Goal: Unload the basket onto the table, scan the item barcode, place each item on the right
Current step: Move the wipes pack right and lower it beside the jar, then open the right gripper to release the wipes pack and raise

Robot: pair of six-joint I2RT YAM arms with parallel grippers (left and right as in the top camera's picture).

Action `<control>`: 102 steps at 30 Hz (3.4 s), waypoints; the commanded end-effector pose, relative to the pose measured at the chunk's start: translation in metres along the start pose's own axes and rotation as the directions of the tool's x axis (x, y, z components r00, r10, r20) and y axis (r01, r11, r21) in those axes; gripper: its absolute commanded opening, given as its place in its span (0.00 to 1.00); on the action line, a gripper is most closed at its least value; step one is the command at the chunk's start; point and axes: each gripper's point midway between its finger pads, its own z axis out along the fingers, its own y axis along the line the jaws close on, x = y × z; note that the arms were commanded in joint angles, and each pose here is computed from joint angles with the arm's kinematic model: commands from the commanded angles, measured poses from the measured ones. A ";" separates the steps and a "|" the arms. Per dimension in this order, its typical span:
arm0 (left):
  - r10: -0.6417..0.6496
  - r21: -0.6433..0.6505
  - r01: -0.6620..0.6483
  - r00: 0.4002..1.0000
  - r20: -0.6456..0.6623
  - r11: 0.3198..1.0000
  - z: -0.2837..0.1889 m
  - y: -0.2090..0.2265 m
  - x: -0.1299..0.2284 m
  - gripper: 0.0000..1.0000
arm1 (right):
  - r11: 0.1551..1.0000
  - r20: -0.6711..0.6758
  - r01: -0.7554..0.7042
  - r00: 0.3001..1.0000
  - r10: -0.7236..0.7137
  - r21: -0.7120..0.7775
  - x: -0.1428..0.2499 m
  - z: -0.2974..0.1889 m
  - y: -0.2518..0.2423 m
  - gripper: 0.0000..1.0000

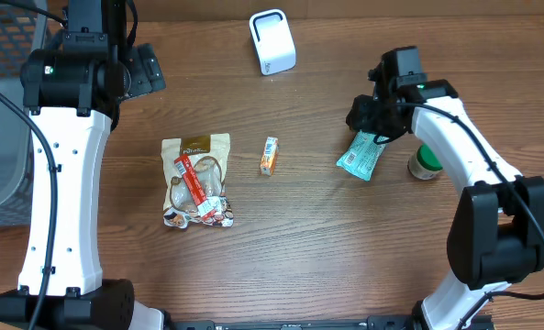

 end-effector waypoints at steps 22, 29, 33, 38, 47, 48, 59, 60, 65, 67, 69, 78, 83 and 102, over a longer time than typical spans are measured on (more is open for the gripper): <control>0.011 0.000 -0.011 1.000 0.018 1.000 -0.005 0.000 -0.003 1.00 | 0.981 0.058 -0.049 0.998 0.039 0.187 0.042 0.048 -0.013 0.45; 0.011 0.000 -0.011 1.000 0.018 1.000 -0.005 0.000 -0.003 1.00 | 0.950 0.057 -0.069 0.997 0.054 0.306 0.048 0.042 -0.036 0.45; 0.011 0.000 -0.011 1.000 0.018 1.000 -0.005 0.000 -0.003 1.00 | 0.942 0.033 -0.073 0.997 0.066 0.329 0.054 0.041 -0.044 0.45; 0.011 0.000 -0.011 1.000 0.018 1.000 -0.005 0.000 -0.003 1.00 | 0.917 0.024 -0.087 0.996 0.084 0.389 0.057 0.035 -0.063 0.46; 0.011 0.000 -0.011 1.000 0.018 1.000 -0.005 0.000 -0.003 1.00 | 0.916 0.022 -0.082 0.997 0.080 0.392 0.052 0.032 -0.072 0.46; 0.011 0.000 -0.011 1.000 0.018 1.000 -0.005 0.000 -0.003 1.00 | 0.921 0.016 -0.068 0.998 0.067 0.383 0.051 0.032 -0.070 0.46; 0.011 0.000 -0.011 1.000 0.018 1.000 -0.005 0.000 -0.003 1.00 | 0.974 0.011 0.111 0.993 -0.115 0.198 0.028 0.017 0.004 0.46; 0.011 0.000 -0.011 1.000 0.018 1.000 -0.005 0.000 -0.003 1.00 | 0.974 0.017 0.118 0.992 -0.123 0.195 0.028 0.019 0.007 0.46; 0.011 0.000 -0.011 1.000 0.018 1.000 -0.005 0.000 -0.003 1.00 | 0.971 0.033 0.129 0.990 -0.138 0.199 0.030 0.025 0.009 0.46; 0.011 0.000 -0.011 1.000 0.019 1.000 -0.005 0.000 -0.003 1.00 | 0.971 0.040 0.128 0.989 -0.139 0.201 0.032 0.030 0.006 0.46; 0.011 0.000 -0.011 1.000 0.018 1.000 -0.005 0.000 -0.003 1.00 | 0.964 0.050 0.123 0.989 -0.138 0.234 0.034 0.035 -0.004 0.46; 0.011 0.000 -0.011 1.000 0.018 1.000 -0.005 0.000 -0.003 1.00 | 0.942 0.080 0.060 0.993 -0.091 0.330 0.031 0.037 -0.046 0.46; 0.011 0.000 -0.011 1.000 0.018 1.000 -0.005 0.000 -0.003 1.00 | 0.939 0.094 0.003 0.995 -0.038 0.345 0.026 0.034 -0.066 0.47; 0.011 0.000 -0.011 1.000 0.018 1.000 -0.005 0.000 -0.003 1.00 | 0.998 0.050 0.041 0.998 -0.043 0.044 0.011 0.010 0.022 0.52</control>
